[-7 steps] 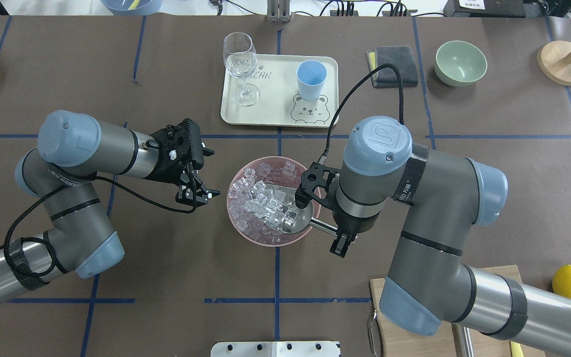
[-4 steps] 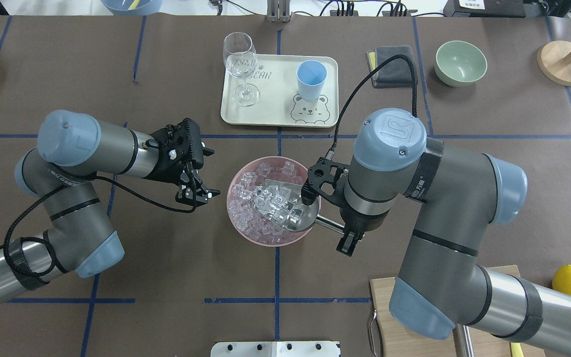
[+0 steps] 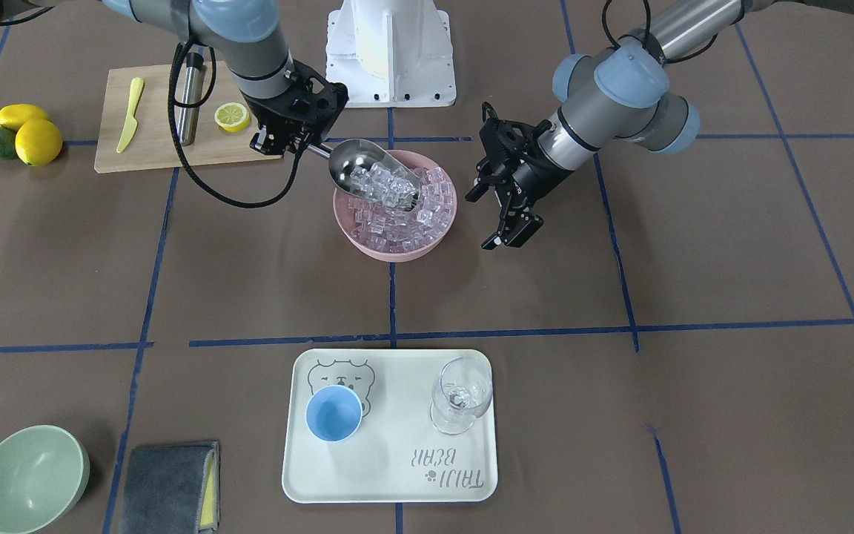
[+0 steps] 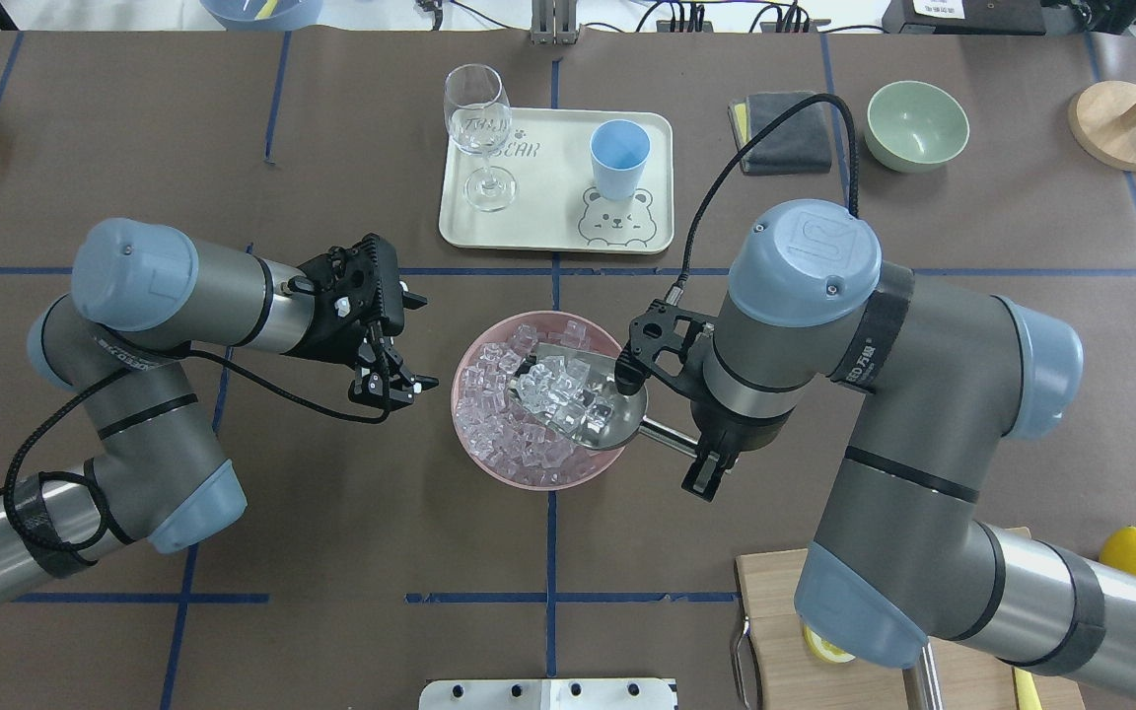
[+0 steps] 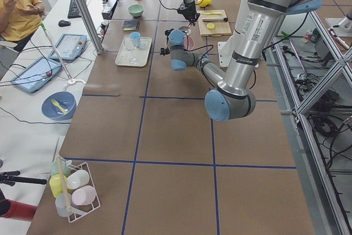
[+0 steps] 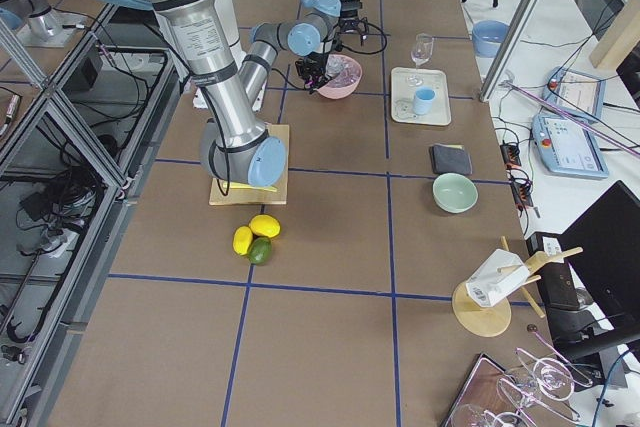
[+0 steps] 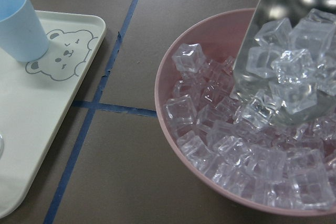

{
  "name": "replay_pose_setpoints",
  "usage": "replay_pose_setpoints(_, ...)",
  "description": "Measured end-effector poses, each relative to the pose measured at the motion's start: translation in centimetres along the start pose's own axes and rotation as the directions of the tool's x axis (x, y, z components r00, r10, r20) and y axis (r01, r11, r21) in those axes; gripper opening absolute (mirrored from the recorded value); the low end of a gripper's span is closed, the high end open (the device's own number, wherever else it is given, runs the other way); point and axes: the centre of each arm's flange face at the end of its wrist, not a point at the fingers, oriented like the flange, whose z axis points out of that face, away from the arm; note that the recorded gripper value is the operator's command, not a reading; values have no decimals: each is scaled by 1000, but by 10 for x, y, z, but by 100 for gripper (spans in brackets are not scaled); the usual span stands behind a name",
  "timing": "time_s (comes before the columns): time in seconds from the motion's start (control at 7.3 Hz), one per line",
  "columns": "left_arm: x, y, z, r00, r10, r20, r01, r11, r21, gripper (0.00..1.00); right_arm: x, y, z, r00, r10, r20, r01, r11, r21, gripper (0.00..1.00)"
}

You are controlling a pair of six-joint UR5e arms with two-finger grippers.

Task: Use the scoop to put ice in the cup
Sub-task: 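Scoop ice cubes from the pink bowl with the right gripper's scoop, then lift the filled scoop and carry it to the light blue cup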

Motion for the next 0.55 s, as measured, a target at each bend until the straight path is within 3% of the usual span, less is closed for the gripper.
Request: replay_pose_setpoints(0.55, -1, 0, 0, 1000, 1, 1, -1, 1000, 0, 100, 13, 1, -18, 997, 62, 45, -64, 997, 51, 0)
